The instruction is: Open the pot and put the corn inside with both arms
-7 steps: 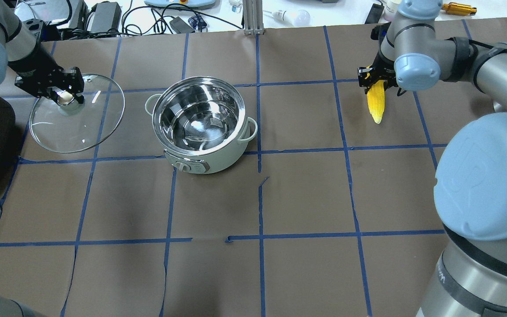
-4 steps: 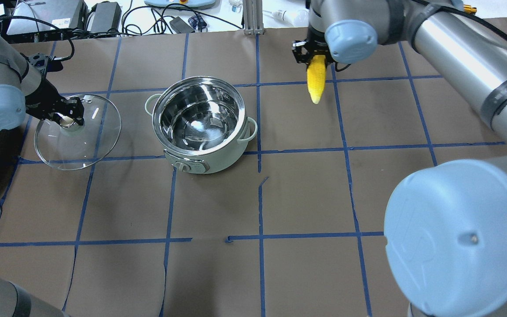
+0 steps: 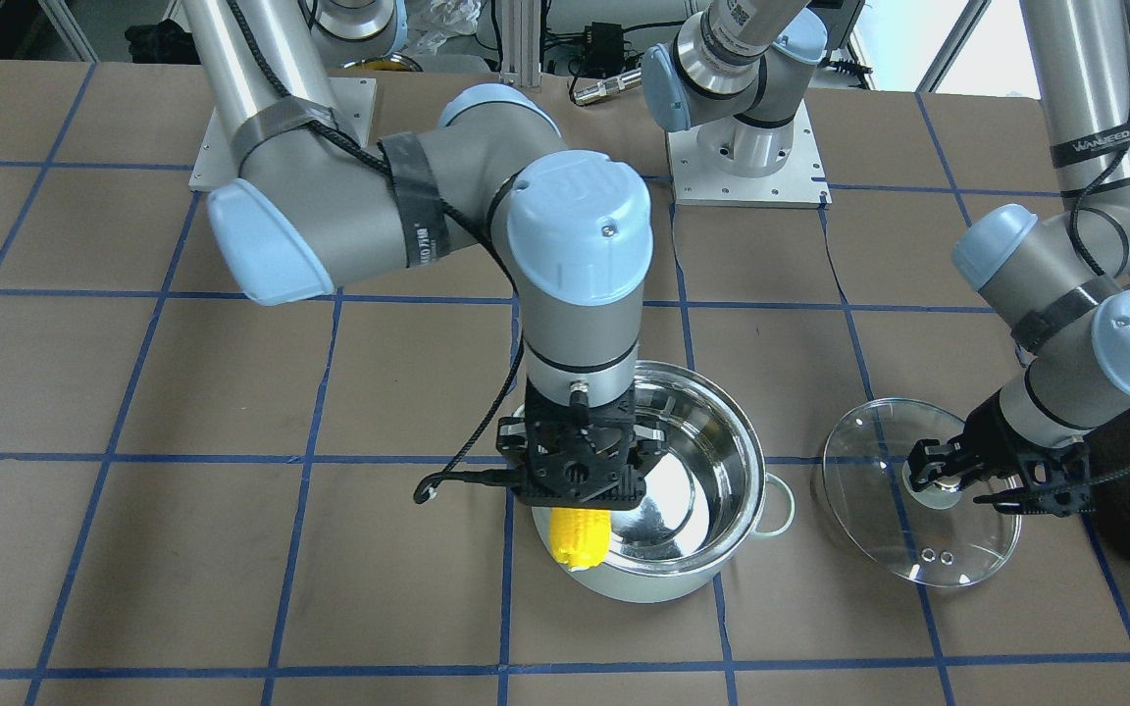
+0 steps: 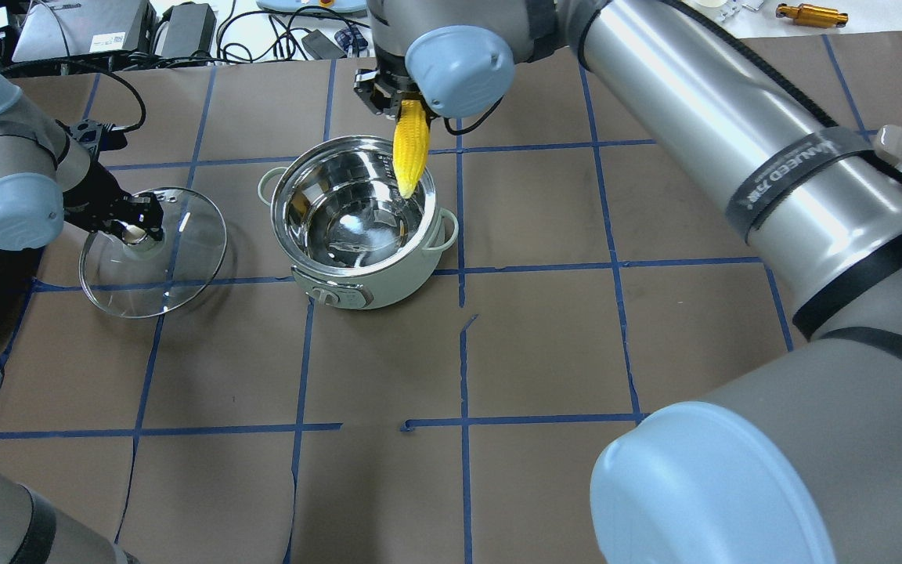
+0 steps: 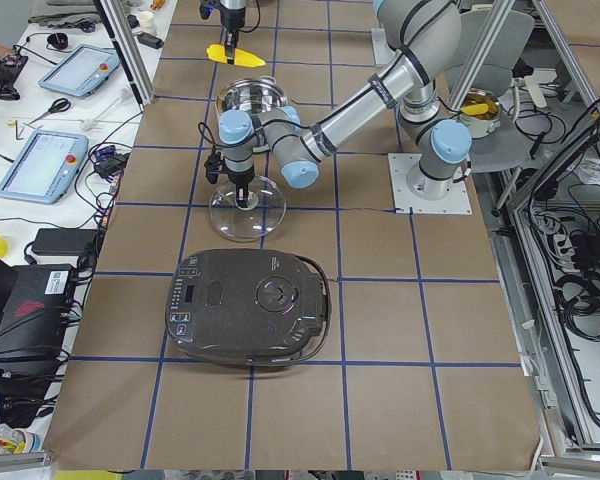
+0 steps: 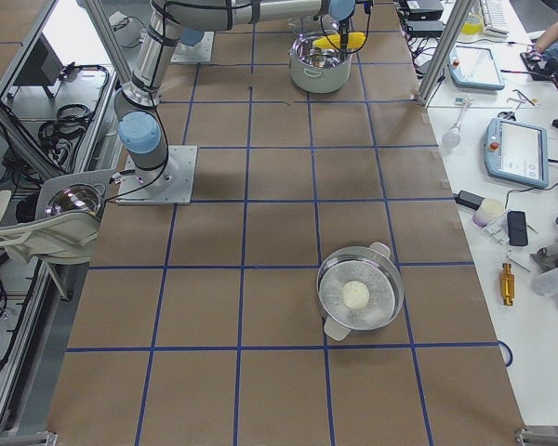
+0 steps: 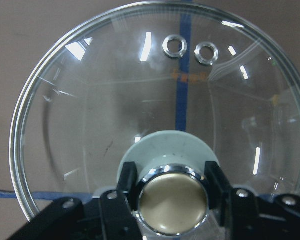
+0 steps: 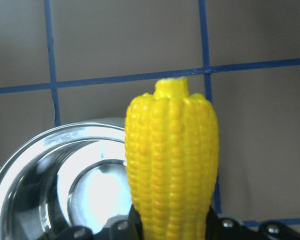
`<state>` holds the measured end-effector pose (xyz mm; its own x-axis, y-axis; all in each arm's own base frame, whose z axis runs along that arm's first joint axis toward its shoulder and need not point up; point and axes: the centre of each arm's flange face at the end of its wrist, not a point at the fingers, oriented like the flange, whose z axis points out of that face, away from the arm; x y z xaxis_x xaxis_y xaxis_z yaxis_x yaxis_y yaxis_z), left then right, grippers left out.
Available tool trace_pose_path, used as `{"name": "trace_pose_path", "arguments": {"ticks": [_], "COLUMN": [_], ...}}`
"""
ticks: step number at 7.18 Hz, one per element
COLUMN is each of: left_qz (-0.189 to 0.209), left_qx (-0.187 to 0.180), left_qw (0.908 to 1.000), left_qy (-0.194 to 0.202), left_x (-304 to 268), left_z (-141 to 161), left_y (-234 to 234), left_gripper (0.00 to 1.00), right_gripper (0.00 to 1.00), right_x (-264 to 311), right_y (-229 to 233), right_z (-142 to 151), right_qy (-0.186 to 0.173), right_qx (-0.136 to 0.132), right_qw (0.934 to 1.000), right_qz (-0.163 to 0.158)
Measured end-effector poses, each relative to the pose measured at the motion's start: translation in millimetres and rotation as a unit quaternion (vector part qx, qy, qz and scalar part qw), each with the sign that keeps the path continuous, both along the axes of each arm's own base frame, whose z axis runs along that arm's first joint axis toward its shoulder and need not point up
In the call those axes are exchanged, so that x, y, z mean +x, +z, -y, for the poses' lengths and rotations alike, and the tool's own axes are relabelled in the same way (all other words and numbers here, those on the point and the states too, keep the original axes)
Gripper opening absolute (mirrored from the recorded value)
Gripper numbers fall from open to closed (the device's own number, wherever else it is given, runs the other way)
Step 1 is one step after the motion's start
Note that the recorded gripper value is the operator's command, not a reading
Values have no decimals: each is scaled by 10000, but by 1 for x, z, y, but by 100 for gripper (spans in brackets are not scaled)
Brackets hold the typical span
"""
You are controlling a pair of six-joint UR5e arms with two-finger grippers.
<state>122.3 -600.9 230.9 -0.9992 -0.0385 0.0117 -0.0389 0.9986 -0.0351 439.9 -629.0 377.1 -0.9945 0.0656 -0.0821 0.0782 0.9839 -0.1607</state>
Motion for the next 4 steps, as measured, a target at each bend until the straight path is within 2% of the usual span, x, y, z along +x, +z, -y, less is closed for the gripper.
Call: {"name": "trace_pose_path", "arguments": {"ticks": [1, 2, 3, 4], "left_qz": [-12, -18, -25, -32], "left_qx": [29, 50, 71, 87], "left_qw": [10000, 10000, 10000, 10000], "left_qy": [3, 4, 4, 6], "left_x": [0, 0, 1, 1], "left_z": [0, 0, 0, 0], "left_y": [-3, -6, -8, -10], "left_gripper": [37, 64, 82, 89], "right_gripper": [4, 67, 100, 100], "right_x": [28, 46, 55, 60], "right_y": [-19, -36, -45, -49], "right_z": [-8, -12, -15, -17], "right_qy": [35, 91, 149, 202], "right_qx": [-1, -5, 1, 4], "right_qw": [10000, 9999, 9999, 9998], "right_qz": [41, 60, 58, 52]}}
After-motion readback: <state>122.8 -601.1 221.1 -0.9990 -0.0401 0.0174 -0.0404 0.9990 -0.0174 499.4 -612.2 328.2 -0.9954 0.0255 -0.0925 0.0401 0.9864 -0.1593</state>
